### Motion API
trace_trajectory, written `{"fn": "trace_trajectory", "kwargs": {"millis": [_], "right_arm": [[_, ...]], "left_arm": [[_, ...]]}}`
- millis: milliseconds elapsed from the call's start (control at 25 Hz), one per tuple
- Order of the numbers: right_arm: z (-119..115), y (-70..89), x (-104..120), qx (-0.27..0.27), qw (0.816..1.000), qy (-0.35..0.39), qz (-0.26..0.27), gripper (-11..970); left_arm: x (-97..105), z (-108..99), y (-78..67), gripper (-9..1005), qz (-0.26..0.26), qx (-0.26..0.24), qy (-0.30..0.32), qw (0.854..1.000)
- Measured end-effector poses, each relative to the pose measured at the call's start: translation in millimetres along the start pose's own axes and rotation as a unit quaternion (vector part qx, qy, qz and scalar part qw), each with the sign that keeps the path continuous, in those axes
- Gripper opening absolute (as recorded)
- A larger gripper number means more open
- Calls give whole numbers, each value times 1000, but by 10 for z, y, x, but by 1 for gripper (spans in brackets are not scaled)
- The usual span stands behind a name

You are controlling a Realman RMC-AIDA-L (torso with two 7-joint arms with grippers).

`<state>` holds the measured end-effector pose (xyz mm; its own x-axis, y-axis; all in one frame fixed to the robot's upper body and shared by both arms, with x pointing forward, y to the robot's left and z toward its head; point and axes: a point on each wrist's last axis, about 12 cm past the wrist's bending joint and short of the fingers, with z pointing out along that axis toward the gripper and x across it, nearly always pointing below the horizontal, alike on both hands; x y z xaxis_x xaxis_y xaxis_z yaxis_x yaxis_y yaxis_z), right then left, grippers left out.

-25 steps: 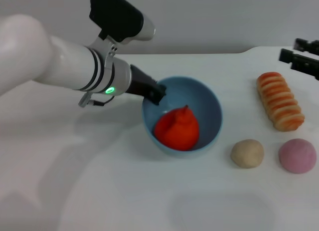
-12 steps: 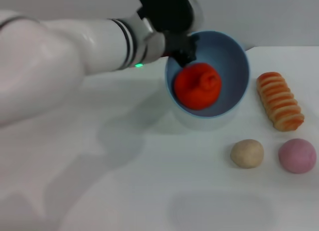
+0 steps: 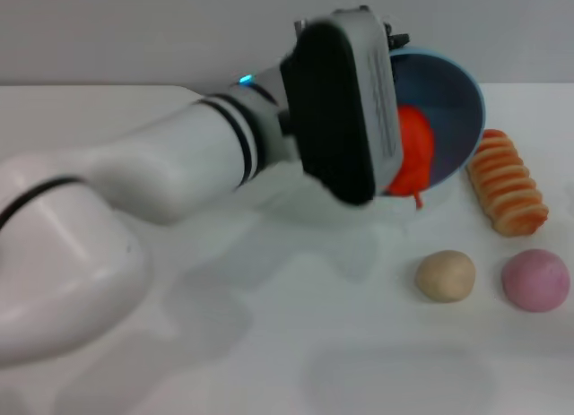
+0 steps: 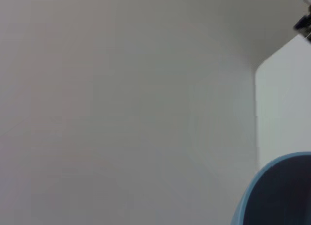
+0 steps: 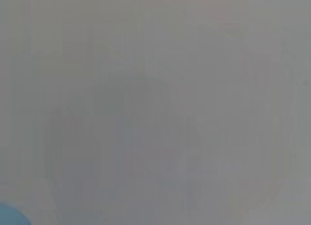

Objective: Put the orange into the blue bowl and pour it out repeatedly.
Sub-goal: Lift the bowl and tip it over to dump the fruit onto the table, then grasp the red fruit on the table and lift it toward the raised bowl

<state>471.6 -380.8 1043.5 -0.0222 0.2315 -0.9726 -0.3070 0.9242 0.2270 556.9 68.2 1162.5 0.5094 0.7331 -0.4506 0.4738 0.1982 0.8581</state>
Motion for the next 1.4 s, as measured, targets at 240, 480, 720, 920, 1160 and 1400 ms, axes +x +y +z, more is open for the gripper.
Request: {"fn": "trace_trajectory", "kwargs": {"millis": [240, 480, 720, 920, 1160, 1400], "right_arm": [[4, 21, 11, -2, 1000, -2, -11, 766], [33, 43, 41, -1, 1000, -2, -3, 765], [69, 53, 43, -2, 1000, -4, -2, 765], [109, 49, 22, 0, 1000, -10, 1, 765], [201, 58, -15, -5, 999, -18, 25, 764], [334, 32, -103, -8, 995, -30, 91, 764]], "left_arm": [[-27, -145, -249, 0, 164, -73, -53, 982], [-42, -185, -399, -1, 244, -104, -71, 962], [5, -198, -397, 0, 233, -119, -68, 963], [109, -149, -180, 0, 68, -112, -28, 991], [459, -64, 133, -1, -163, -28, 28, 986], [865, 3, 330, 0, -351, 75, 107, 927]]}}
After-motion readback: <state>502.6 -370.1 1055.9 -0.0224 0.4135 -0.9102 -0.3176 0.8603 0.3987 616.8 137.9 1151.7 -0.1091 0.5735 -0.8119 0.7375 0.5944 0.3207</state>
